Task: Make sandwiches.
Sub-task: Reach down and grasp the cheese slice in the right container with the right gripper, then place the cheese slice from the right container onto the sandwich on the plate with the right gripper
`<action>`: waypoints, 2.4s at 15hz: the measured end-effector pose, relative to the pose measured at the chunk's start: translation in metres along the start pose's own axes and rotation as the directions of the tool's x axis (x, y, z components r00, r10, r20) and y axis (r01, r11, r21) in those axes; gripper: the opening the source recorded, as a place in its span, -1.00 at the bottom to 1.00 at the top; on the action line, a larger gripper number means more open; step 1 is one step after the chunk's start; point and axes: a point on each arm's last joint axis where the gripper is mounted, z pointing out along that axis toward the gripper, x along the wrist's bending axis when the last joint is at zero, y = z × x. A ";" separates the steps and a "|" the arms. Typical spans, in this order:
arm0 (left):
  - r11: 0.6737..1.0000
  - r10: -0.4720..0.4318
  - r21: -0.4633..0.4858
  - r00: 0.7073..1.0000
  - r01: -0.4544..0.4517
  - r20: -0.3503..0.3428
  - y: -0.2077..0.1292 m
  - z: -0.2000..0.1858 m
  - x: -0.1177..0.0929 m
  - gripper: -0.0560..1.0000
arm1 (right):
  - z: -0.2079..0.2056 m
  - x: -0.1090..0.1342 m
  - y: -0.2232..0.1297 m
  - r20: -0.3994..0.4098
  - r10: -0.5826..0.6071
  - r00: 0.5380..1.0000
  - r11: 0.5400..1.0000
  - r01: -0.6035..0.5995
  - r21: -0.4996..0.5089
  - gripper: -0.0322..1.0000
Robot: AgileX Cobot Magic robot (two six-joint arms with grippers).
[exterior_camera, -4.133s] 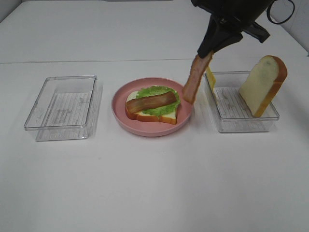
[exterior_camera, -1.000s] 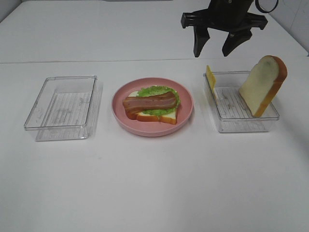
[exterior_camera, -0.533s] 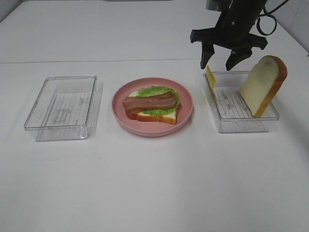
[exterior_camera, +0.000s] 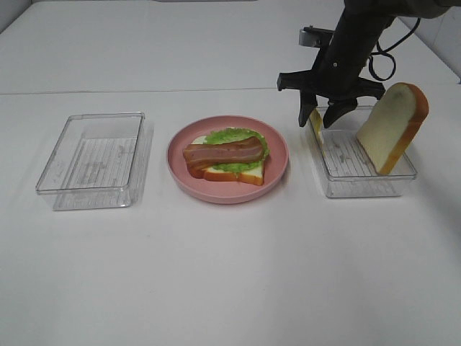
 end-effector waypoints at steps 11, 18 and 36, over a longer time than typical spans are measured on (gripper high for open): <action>1.000 0.000 0.000 1.000 0.000 0.000 0.000 0.000 0.000 0.50 | -0.038 0.003 0.000 -0.011 -0.007 1.000 0.998 0.006 -0.064 -0.94; 1.000 0.000 0.000 1.000 0.000 0.000 0.000 0.000 0.000 0.50 | -0.084 0.042 -0.010 -0.391 -0.063 0.918 0.997 0.040 -0.067 -0.94; 1.000 0.000 0.000 1.000 0.000 0.000 0.000 0.000 0.000 0.50 | 0.009 0.097 -0.024 -0.321 -0.031 0.947 0.997 0.052 0.056 -0.49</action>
